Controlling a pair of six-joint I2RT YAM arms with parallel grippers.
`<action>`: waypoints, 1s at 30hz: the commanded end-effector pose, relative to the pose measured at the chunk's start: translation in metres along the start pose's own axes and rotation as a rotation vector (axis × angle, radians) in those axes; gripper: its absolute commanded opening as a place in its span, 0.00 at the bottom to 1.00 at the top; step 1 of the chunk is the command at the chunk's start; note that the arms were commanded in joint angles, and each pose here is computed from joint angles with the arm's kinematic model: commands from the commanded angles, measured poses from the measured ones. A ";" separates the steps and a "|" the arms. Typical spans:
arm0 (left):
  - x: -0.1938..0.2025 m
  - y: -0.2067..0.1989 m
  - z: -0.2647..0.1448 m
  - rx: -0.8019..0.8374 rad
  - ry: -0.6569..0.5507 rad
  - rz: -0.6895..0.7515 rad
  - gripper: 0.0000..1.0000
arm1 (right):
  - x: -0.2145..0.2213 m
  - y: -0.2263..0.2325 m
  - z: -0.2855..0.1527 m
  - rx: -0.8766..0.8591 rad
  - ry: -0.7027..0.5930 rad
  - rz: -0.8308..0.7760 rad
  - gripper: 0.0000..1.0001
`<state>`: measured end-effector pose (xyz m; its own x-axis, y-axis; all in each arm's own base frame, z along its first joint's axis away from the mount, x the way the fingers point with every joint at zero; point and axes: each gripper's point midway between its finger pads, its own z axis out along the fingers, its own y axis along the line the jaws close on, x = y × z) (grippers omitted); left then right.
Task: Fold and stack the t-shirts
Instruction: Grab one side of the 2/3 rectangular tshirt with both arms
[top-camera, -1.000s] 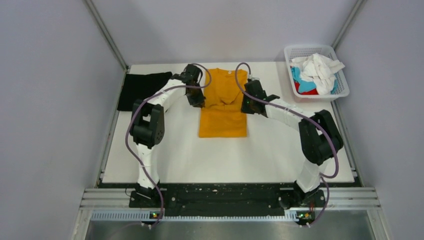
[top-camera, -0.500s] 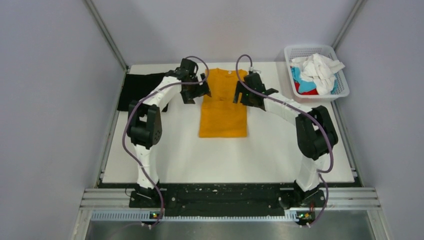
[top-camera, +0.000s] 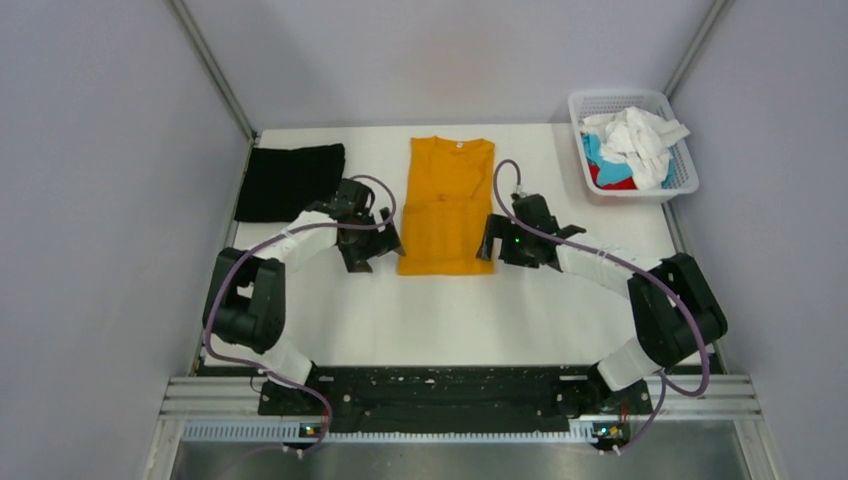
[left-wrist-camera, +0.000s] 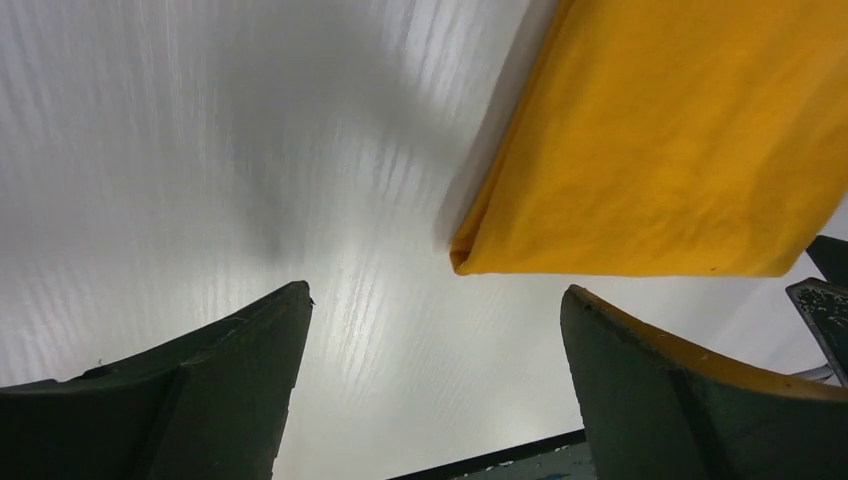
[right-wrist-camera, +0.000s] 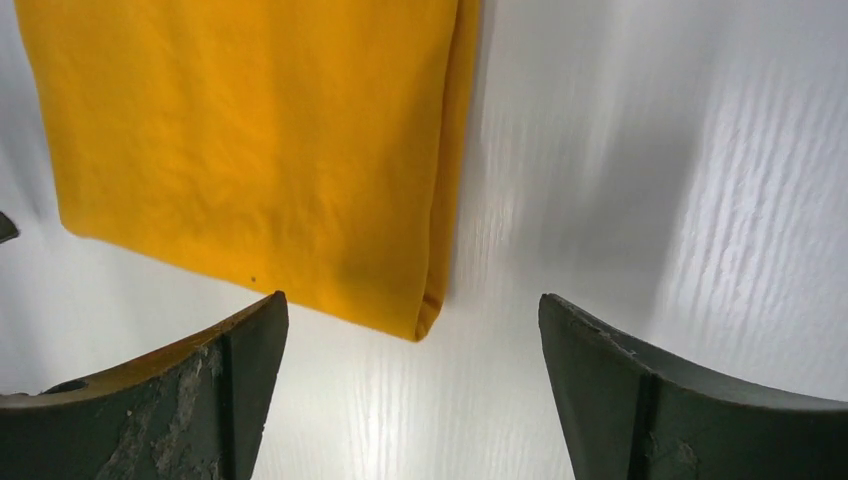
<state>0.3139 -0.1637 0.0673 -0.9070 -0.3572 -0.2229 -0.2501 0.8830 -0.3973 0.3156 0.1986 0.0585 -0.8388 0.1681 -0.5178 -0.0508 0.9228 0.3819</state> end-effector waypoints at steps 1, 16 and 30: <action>0.009 -0.012 0.011 0.114 -0.003 -0.042 0.97 | 0.003 0.021 -0.006 -0.133 -0.007 0.073 0.92; 0.037 -0.002 0.045 0.123 0.097 -0.094 0.40 | 0.024 -0.002 0.014 -0.085 -0.040 0.186 0.58; 0.041 -0.003 0.050 0.115 0.103 -0.086 0.00 | 0.046 -0.006 0.019 -0.090 0.009 0.185 0.00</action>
<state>0.2970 -0.1977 0.0220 -0.9153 -0.3948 -0.0800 -0.2967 0.7951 -0.5290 0.2931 0.2049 0.0216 -0.8310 0.3445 -0.4367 0.0704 0.8439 0.5318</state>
